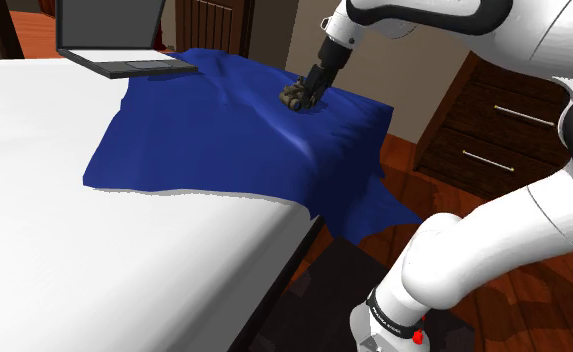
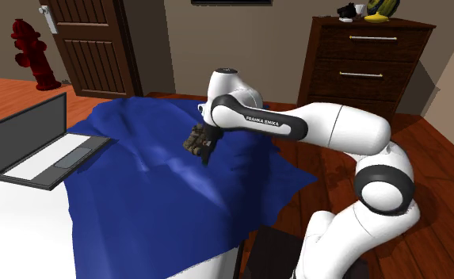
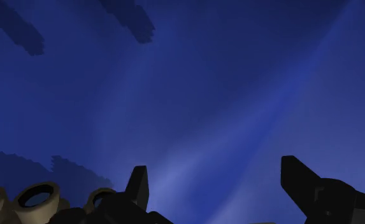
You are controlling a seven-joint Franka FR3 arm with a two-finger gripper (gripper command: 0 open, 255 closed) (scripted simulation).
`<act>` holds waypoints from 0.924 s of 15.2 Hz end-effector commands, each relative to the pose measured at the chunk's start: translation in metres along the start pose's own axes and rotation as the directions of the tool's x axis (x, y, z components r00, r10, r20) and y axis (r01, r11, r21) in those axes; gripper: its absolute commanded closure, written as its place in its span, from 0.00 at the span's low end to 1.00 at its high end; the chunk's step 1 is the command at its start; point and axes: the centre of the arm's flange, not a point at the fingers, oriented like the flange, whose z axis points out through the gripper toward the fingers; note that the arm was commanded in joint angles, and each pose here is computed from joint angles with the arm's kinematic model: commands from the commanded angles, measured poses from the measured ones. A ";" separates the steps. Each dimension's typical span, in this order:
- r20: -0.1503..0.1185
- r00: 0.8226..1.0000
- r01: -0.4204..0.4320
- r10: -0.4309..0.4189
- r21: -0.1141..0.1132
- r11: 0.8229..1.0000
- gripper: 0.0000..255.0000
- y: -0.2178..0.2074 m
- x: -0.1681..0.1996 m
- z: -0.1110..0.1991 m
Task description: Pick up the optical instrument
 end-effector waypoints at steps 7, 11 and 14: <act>-0.086 0.996 -0.007 0.010 0.034 0.999 0.00 0.089 0.050 -0.014; -0.129 0.992 -0.010 0.016 0.051 0.999 0.00 0.133 0.074 -0.021; -0.161 0.987 -0.011 0.022 0.064 0.998 0.00 0.167 0.092 -0.027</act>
